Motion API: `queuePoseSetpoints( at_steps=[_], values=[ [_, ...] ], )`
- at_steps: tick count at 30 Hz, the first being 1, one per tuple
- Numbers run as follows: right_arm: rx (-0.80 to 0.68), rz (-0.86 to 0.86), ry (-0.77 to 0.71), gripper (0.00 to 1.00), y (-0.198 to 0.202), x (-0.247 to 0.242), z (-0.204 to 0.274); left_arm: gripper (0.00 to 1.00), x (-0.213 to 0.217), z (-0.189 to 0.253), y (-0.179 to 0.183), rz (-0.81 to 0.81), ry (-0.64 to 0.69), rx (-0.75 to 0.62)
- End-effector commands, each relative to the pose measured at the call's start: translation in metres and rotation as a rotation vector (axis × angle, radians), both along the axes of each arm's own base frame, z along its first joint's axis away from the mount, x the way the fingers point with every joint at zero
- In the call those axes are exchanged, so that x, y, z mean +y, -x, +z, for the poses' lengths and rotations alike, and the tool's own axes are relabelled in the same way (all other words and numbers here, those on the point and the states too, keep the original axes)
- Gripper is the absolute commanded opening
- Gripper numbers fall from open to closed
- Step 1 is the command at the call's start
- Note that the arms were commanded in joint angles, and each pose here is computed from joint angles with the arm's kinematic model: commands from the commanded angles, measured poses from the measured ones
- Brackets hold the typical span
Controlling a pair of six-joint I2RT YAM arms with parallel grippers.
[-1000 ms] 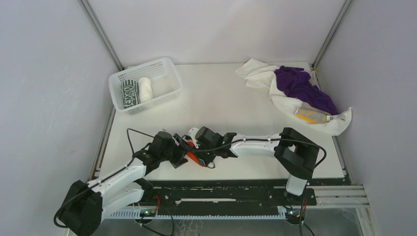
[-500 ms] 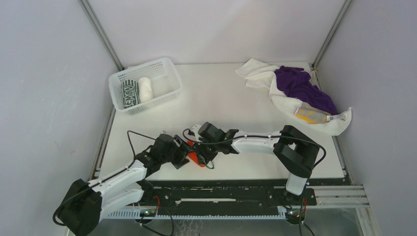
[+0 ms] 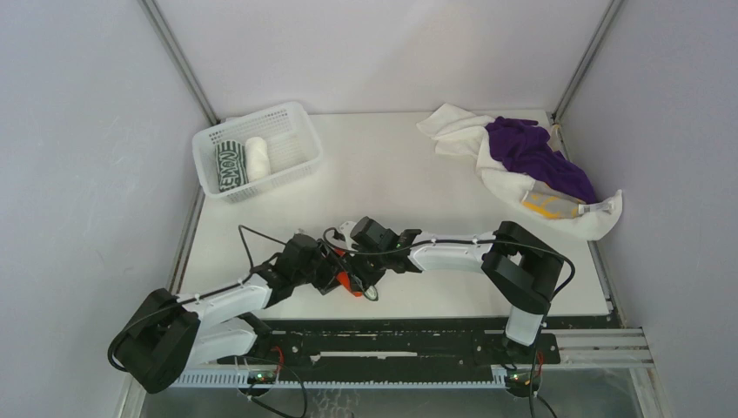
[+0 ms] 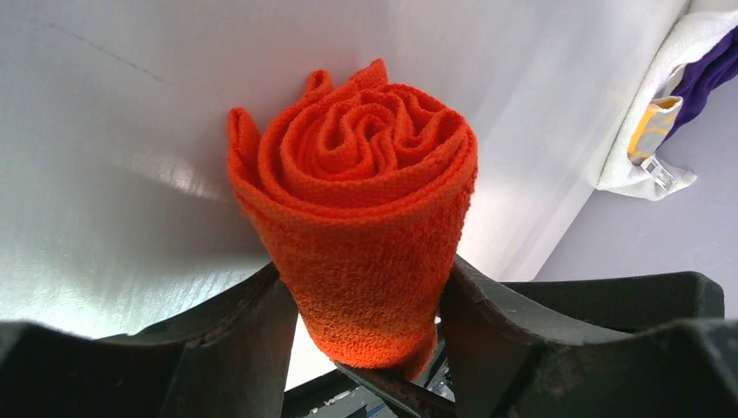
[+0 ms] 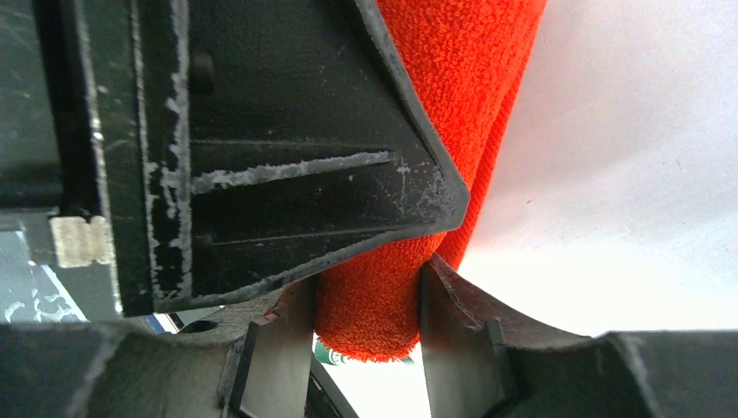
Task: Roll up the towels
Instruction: Pick up the towel at the center of the board.
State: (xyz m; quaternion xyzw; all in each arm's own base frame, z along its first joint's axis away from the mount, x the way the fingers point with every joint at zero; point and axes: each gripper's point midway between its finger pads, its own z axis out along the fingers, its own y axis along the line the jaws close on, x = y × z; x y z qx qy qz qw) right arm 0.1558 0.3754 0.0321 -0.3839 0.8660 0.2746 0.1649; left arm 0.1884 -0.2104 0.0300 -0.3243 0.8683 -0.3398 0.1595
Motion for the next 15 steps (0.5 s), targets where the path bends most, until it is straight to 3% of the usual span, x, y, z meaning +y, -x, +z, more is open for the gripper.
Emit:
queuePoseSetpoints(
  at_steps=[1,9,15],
  values=[
    [0.016,-0.016,0.001,0.43,0.0,0.004,-0.004,0.61,-0.003,-0.007,0.002,-0.023,-0.046,0.022],
    [-0.015,-0.049,-0.024,0.48,-0.01,0.004,0.01,0.42,0.004,-0.013,0.001,-0.046,-0.119,0.014],
    [-0.118,-0.073,-0.065,0.6,-0.023,-0.007,0.05,0.41,0.02,0.003,-0.024,-0.132,-0.276,-0.052]
  ],
)
